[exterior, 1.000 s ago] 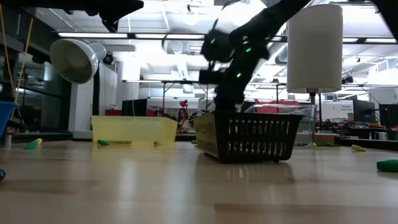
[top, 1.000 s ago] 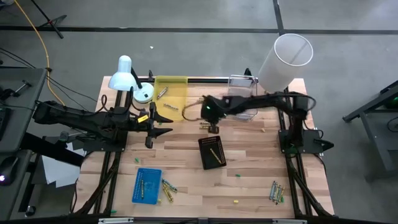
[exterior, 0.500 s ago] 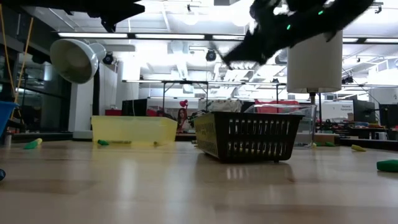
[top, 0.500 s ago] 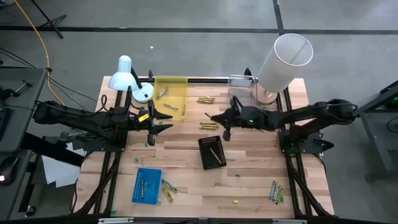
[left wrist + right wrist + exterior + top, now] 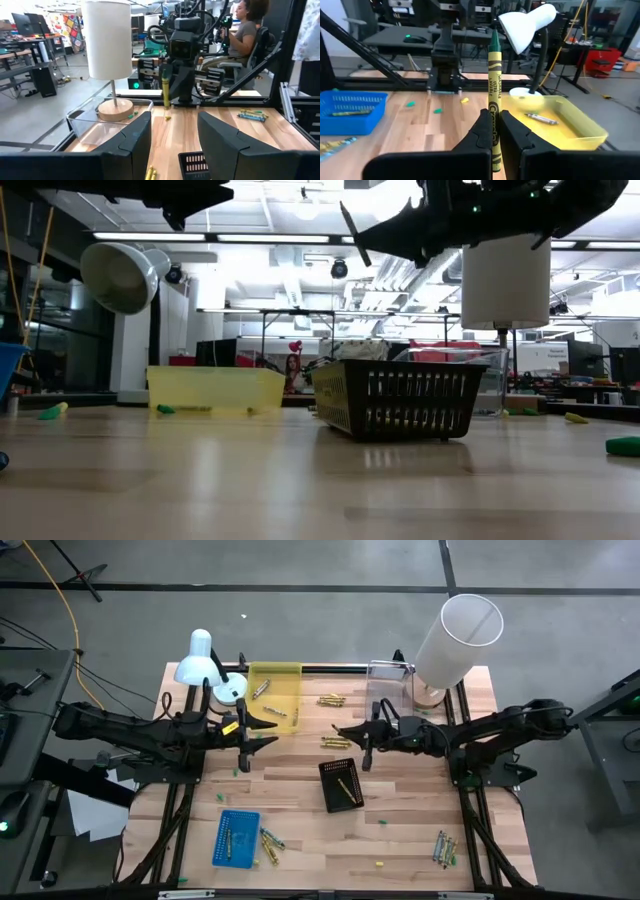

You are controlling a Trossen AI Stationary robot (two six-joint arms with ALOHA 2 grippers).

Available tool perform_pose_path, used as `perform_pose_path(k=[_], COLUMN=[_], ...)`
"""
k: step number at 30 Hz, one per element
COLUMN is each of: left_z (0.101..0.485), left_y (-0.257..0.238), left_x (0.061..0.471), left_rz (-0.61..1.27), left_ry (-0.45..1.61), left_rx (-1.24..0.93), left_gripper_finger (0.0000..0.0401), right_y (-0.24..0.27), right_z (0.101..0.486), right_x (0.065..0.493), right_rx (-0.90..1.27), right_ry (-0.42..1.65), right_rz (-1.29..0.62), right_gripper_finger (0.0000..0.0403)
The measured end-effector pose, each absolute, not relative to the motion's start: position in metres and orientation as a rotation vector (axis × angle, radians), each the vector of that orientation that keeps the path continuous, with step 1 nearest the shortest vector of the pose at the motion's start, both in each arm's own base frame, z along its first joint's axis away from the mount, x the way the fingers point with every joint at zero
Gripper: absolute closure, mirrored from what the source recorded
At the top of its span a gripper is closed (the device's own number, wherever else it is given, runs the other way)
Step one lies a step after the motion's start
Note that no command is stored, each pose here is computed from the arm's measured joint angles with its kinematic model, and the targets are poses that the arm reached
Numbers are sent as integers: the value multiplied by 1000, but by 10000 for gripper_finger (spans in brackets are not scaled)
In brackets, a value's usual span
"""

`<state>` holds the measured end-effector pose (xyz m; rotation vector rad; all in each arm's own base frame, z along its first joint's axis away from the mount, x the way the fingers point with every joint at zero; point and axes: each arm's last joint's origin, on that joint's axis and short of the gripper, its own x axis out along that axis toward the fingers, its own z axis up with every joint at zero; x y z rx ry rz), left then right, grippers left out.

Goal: Sort crayons
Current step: Put the green crayon into the blue bin

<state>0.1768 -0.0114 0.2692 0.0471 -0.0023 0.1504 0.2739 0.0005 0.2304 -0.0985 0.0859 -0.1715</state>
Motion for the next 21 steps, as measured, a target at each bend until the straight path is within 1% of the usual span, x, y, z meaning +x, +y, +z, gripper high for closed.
perform_pose_path(k=[6,10,16,21], left_z=[274,280,284,284], left_y=[-11,-10,-10,-10], left_x=[177,176,175,175], left_rz=[180,184,184,184], left_ry=[-47,-113,-152,-151], left_rx=[43,33,26,32], left_gripper_finger=[255,255,255,255], right_y=[5,12,28,52], right_z=[226,207,179,166], right_x=[277,293,350,410], right_rx=[-29,-11,-46,-80], right_ry=[89,138,220,198], right_rz=[-36,38,167,347], right_gripper_finger=[403,403,403,403])
